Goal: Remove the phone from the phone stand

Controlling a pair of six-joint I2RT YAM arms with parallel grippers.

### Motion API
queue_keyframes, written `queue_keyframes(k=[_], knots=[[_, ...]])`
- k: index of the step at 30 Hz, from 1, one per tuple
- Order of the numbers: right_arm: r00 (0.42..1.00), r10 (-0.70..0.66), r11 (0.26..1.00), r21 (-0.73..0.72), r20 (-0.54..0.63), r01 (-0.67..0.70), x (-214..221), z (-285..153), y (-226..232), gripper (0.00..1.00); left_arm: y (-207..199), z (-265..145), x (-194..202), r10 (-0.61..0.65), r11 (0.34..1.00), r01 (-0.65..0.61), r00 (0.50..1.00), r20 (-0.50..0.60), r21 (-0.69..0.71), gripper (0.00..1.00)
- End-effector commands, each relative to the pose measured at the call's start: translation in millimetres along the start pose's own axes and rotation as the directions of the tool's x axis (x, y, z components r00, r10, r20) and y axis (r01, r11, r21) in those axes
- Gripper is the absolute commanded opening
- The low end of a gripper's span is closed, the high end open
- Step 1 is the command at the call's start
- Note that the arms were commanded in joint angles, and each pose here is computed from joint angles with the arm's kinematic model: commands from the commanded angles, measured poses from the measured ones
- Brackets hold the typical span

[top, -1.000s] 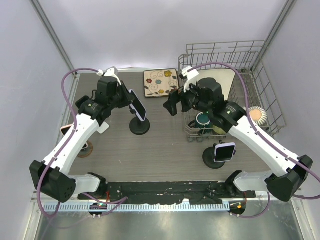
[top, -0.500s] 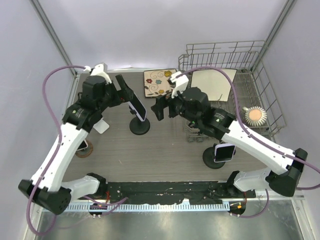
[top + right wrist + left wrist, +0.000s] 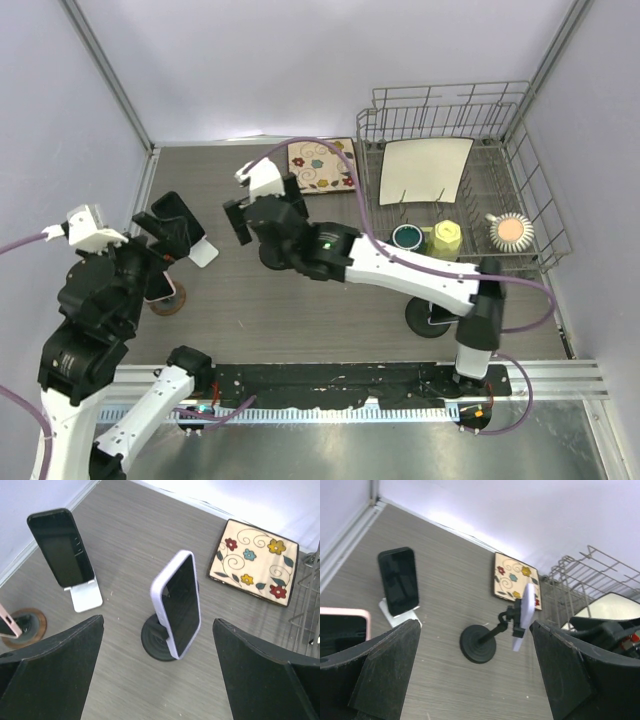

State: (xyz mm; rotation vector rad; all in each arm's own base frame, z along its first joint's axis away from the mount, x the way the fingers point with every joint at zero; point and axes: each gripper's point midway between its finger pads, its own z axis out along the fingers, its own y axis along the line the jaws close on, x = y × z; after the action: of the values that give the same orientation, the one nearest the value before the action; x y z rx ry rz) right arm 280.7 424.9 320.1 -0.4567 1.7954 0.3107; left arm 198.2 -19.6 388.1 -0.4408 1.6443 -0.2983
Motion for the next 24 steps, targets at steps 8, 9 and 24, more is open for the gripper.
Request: queue_keyframes(k=[8,9,24], knots=[[0.996,-0.079,0.934,0.350,0.027,0.065,-22.1,36.5,-2.1,0.99,46.8,-18.3,33.0,0.067,0.990,-0.073,0.996,-0.053,-0.120,0.99],[0.995,-0.097,0.925,0.370,0.019,0.083,-19.1,39.1,-2.2,0.99,46.0,-19.3,34.3,0.068,0.991,-0.074,0.996,-0.056,-0.110,0.98],[0.984,-0.167,0.858,0.482,-0.061,0.176,18.4,63.7,-25.6,0.53,34.9,-13.5,57.5,0.090,0.995,-0.094,0.990,-0.112,-0.026,0.98]])
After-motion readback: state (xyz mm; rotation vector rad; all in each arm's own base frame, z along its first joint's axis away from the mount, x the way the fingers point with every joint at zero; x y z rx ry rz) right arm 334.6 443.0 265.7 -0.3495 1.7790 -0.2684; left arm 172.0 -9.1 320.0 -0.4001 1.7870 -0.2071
